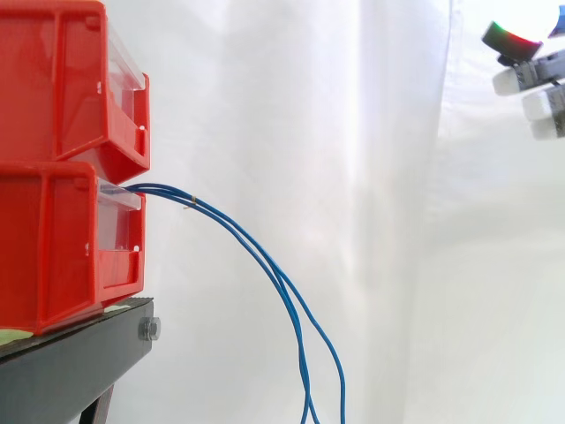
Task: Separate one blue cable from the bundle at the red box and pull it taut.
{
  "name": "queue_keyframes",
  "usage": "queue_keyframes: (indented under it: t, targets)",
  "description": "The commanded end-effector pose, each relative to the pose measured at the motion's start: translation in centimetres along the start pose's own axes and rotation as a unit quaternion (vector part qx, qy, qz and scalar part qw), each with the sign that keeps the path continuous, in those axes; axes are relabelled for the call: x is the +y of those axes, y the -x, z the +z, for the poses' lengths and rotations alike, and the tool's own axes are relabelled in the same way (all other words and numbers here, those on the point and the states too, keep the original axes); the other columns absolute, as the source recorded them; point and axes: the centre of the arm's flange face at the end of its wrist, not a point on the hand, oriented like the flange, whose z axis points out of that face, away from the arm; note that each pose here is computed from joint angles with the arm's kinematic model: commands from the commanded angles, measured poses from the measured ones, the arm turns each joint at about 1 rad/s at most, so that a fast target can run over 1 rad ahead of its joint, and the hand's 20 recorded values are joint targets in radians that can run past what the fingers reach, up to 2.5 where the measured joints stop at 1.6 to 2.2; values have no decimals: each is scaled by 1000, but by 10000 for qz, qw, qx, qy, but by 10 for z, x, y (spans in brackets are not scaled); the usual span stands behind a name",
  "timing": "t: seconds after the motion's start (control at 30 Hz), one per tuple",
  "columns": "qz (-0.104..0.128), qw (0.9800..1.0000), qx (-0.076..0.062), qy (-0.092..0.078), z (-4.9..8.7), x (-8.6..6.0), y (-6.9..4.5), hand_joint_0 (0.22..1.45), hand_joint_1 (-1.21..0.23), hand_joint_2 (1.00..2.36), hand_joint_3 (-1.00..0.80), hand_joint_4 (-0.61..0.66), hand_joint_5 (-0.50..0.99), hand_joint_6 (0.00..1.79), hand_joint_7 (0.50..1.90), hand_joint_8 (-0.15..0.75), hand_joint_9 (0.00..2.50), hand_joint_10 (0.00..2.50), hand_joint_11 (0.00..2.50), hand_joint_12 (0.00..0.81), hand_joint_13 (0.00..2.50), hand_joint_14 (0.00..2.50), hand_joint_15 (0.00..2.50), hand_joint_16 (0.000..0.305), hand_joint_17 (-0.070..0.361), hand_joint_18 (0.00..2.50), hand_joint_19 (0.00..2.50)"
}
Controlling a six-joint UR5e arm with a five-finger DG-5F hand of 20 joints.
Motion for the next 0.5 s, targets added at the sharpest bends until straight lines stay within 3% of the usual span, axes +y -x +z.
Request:
queue_keyframes:
  t: [0.0,0.07,0.2,0.23,0.3,0.37,0.47]
  targets:
    - [66,9996,-274,10,8,-6,-7,519,-615,1000,-500,155,-241,501,635,251,282,0,15,303,387,0,0,34,77,227,73]
    - [75,9995,-305,-28,15,-19,-15,520,-613,1000,-500,157,-240,501,639,253,292,0,17,301,387,0,0,34,77,225,77]
    - [83,9994,-317,58,29,-25,-23,524,-613,1000,-500,160,-239,501,638,258,338,0,48,302,397,0,2,34,76,227,77]
    - [78,9994,-328,-33,41,-34,-28,526,-615,1000,-500,162,-238,501,638,260,348,0,51,303,400,0,7,34,76,227,84]
    - [60,9994,-331,-20,41,-34,-29,527,-615,1000,-500,164,-237,501,640,261,353,0,60,302,404,0,12,33,75,227,89]
    - [58,9989,-469,64,44,-30,-30,529,-617,1000,-500,165,-236,501,642,262,357,2,62,301,405,0,13,33,75,227,84]
    - [-61,9981,-612,27,43,-30,-33,531,-617,1000,-500,170,-234,501,648,264,367,2,73,301,407,0,13,33,75,229,83]
